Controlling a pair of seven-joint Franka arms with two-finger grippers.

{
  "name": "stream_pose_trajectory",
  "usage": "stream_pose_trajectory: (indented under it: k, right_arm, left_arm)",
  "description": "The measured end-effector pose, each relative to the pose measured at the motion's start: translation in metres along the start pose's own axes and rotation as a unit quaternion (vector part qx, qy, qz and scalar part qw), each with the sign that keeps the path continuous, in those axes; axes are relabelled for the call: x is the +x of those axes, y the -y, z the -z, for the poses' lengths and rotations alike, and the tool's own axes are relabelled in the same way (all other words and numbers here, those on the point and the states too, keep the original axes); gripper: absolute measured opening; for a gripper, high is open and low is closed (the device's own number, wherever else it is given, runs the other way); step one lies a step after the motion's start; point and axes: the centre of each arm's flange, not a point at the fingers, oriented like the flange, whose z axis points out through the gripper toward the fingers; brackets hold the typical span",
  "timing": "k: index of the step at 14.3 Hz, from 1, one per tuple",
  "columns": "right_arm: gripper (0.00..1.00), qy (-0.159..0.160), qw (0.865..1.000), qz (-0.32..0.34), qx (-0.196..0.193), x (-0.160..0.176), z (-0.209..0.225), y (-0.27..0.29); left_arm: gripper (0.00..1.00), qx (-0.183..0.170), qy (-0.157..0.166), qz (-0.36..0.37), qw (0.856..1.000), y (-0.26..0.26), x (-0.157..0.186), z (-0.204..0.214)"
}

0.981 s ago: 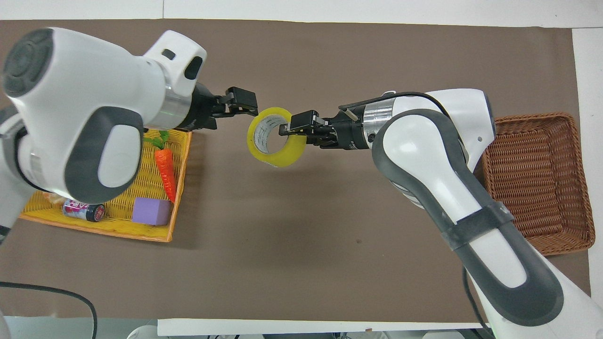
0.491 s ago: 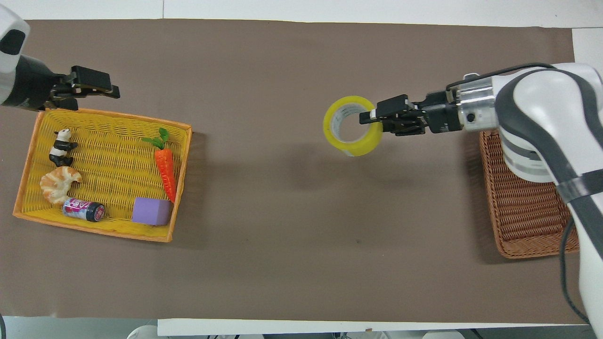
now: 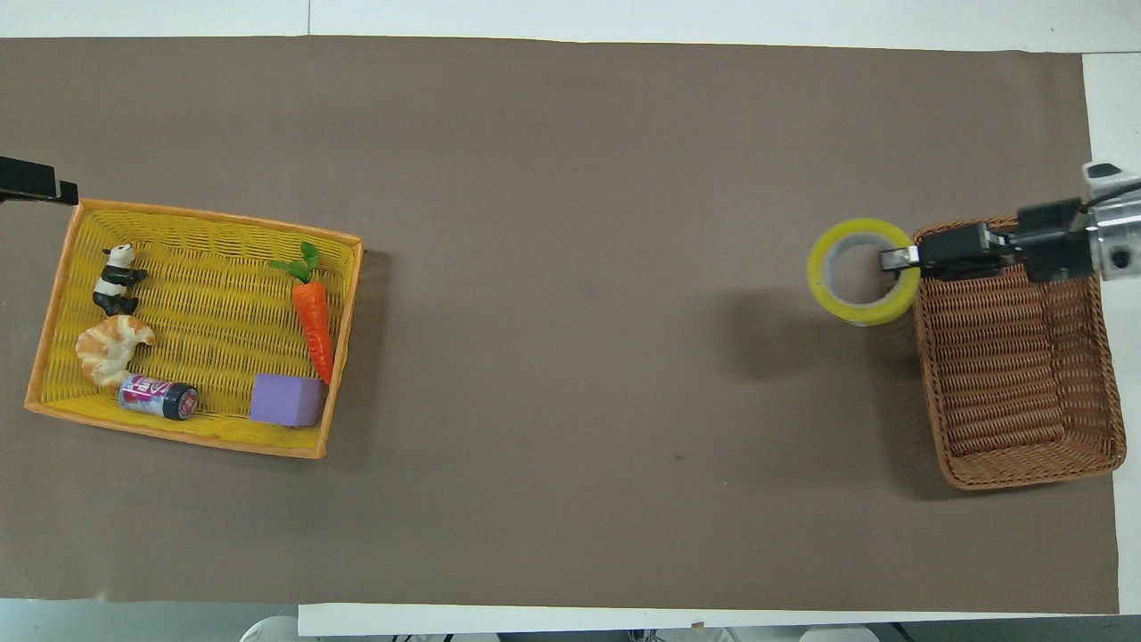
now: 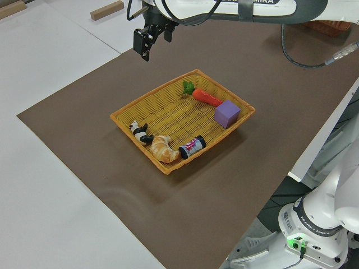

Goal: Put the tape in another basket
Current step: 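Carry the tape with the right gripper over the wicker basket, then lower the tape into the basket and open the right gripper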

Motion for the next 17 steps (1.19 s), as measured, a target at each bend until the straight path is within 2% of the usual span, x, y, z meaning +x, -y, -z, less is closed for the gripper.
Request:
stream_pose_trajectory:
  k: [4, 7, 10, 13, 14, 17]
  right_arm:
    - [0.54, 0.005, 0.999, 0.028, -0.039, -0.053, 0.069, -0.076]
    - [0.54, 0.003, 0.997, 0.061, -0.050, -0.085, 0.096, -0.118]
    - [0.54, 0.012, 0.996, 0.076, -0.035, -0.095, 0.088, -0.160]
    - [0.54, 0.025, 0.995, 0.085, -0.039, -0.089, 0.071, -0.181]
    - [0.54, 0.027, 0.995, 0.087, -0.043, -0.086, 0.068, -0.183]
    - [0.54, 0.027, 0.994, 0.091, -0.049, -0.081, 0.065, -0.181]
  left_arm:
    - [1.00, 0.000, 0.002, -0.005, 1.000, -0.006, 0.000, -0.001]
    - [1.00, 0.000, 0.002, -0.005, 1.000, -0.006, 0.000, -0.001]
    - [1.00, 0.001, 0.002, -0.005, 1.000, -0.005, 0.000, -0.001]
    - [1.00, 0.001, 0.006, -0.006, 1.000, -0.006, -0.001, -0.003]
    - [1.00, 0.008, 0.010, -0.011, 1.000, -0.006, -0.002, -0.004]
    - [1.00, 0.057, 0.038, -0.050, 0.996, -0.021, -0.008, -0.003]
